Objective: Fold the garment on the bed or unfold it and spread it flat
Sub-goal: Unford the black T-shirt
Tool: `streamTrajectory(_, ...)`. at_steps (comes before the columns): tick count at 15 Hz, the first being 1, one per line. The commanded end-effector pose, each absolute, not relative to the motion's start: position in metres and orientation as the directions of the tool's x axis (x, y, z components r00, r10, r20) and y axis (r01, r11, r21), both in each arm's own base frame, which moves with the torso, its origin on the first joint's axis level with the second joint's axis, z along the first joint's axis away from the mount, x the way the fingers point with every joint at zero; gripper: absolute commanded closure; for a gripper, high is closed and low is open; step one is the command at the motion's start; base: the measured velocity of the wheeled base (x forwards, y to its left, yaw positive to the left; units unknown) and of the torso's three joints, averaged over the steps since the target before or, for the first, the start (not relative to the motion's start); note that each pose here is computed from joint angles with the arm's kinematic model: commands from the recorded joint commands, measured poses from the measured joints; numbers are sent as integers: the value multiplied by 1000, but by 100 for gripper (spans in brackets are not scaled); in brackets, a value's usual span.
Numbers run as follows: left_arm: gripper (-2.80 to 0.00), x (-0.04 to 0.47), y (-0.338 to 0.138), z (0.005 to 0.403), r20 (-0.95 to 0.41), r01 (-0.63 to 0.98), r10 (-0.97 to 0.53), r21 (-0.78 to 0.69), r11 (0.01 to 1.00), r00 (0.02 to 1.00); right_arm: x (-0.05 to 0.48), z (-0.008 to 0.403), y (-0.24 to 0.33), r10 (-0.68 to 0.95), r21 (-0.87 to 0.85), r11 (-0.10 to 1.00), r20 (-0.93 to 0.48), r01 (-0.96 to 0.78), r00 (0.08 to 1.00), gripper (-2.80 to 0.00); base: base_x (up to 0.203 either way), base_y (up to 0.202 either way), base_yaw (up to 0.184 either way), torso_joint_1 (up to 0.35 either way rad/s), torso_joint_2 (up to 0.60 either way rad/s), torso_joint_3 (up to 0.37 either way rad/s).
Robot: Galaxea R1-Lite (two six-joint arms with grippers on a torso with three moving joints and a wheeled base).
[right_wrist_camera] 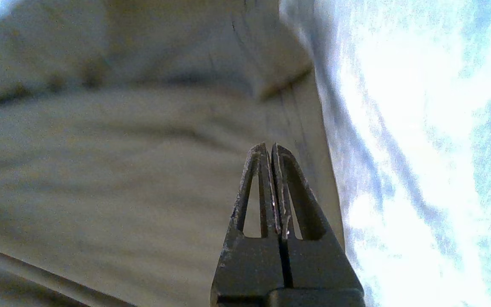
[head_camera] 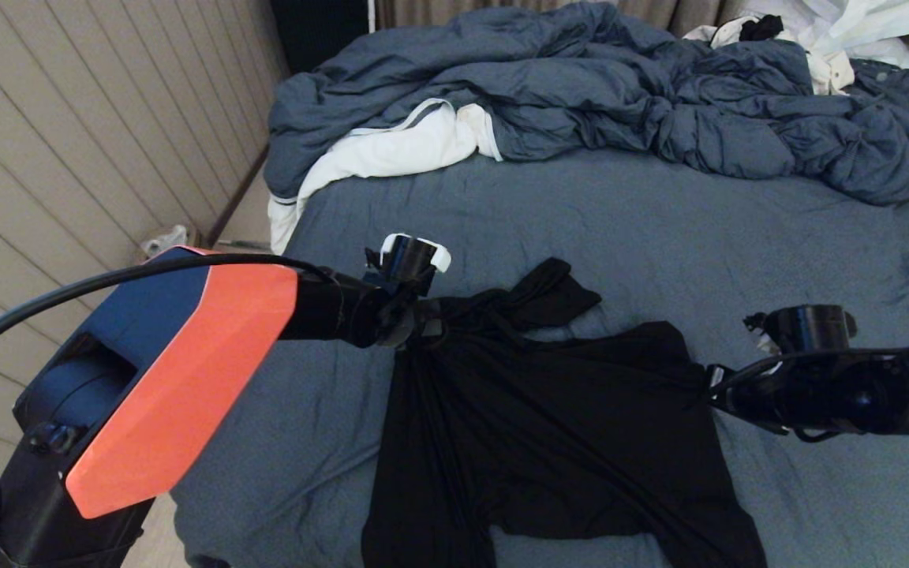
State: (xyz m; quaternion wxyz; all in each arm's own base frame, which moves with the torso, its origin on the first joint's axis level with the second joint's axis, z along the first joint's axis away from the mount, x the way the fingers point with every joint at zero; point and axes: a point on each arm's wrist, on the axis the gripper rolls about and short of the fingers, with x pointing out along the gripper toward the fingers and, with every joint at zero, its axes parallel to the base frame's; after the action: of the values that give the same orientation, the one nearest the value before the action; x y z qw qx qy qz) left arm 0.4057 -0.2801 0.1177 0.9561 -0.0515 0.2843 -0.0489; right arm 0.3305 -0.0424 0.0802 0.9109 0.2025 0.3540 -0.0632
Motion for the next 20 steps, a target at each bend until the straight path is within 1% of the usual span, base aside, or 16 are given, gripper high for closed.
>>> streamTrajectory(1, 0, 407, -280, 112, -547, 57, -116, -124, 991, 829, 345, 98, -44, 22, 337, 912, -612, 236, 790, 0, 0, 0, 0, 0, 0, 0)
streamTrajectory(3, 0, 408, -279, 112, -546, 57, -117, -125, 990, 829, 367, 116, -48, 11, 341, 916, -545, 211, 838, 0, 0, 0, 0, 0, 0, 0)
streamTrajectory(4, 0, 408, -279, 113, -544, 56, -118, -129, 990, 831, 380, 118, -50, 7, 341, 917, -531, 206, 848, 0, 0, 0, 0, 0, 0, 0)
streamTrajectory(7, 0, 411, -282, 110, -542, 57, -119, -128, 990, 832, 419, 106, -50, -26, 302, 925, -553, 230, 833, 0, 0, 0, 0, 0, 0, 0)
streamTrajectory(9, 0, 416, -283, 103, -545, 54, -114, -125, 991, 830, 433, 91, -50, -54, 247, 939, -581, 240, 812, 0, 0, 0, 0, 0, 0, 0)
streamTrajectory(10, 0, 417, -283, 102, -546, 53, -113, -124, 991, 830, 436, 89, -50, -58, 235, 943, -581, 236, 812, -280, 0, 0, 0, 0, 0, 0)
streamTrajectory(14, 0, 419, -284, 96, -551, 51, -110, -121, 991, 827, 441, 97, -50, -61, 242, 942, -553, 231, 831, -280, 0, 0, 0, 0, 0, 0)
streamTrajectory(18, 0, 419, -284, 95, -552, 51, -109, -120, 991, 827, 435, 108, -50, -63, 249, 941, -537, 229, 841, -280, 0, 0, 0, 0, 0, 0)
streamTrajectory(20, 0, 419, -284, 94, -553, 51, -109, -119, 992, 826, 428, 128, -51, -66, 257, 941, -502, 222, 862, -280, 0, 0, 0, 0, 0, 0)
